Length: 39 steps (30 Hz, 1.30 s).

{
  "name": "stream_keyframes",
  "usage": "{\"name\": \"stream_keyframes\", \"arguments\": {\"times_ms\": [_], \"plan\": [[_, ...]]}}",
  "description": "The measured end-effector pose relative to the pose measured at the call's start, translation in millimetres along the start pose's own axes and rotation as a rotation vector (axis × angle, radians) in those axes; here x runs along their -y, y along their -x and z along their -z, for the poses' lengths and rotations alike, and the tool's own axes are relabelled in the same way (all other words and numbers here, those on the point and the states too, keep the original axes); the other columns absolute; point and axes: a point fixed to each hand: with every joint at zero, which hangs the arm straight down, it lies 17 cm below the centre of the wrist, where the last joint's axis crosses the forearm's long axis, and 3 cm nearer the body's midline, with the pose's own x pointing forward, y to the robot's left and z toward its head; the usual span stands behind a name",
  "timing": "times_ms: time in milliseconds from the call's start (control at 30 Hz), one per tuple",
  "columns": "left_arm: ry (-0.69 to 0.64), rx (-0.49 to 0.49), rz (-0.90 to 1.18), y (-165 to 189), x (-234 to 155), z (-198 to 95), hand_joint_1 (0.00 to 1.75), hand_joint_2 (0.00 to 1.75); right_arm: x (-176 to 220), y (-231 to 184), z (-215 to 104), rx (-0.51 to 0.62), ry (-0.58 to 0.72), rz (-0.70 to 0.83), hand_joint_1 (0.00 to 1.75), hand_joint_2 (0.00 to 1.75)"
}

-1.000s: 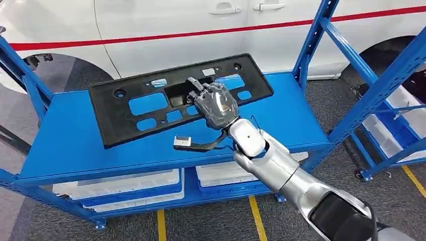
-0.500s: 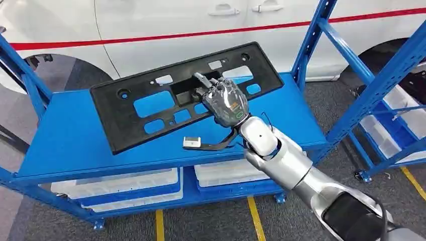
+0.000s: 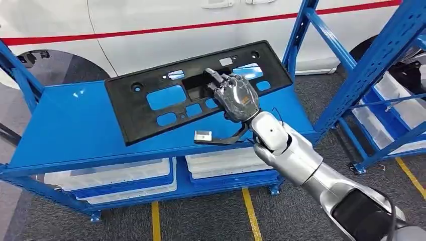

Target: Take the parts from the cabinet and place them on the table.

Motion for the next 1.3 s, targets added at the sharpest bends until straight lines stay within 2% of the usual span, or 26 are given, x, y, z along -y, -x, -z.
{"name": "stream_keyframes", "arguments": {"times_ms": [233,1300], "plan": [[0.005,0.008,0.003,-5,2,1,0.0,1.75,1,15,-5,-0.01,0.0,-0.016,1.75,1.75],[0.004,0.004,0.004,-3,3,1,0.0,1.75,-6,32,-16,-0.038,-0.027,-0.019,1.75,1.75]]}}
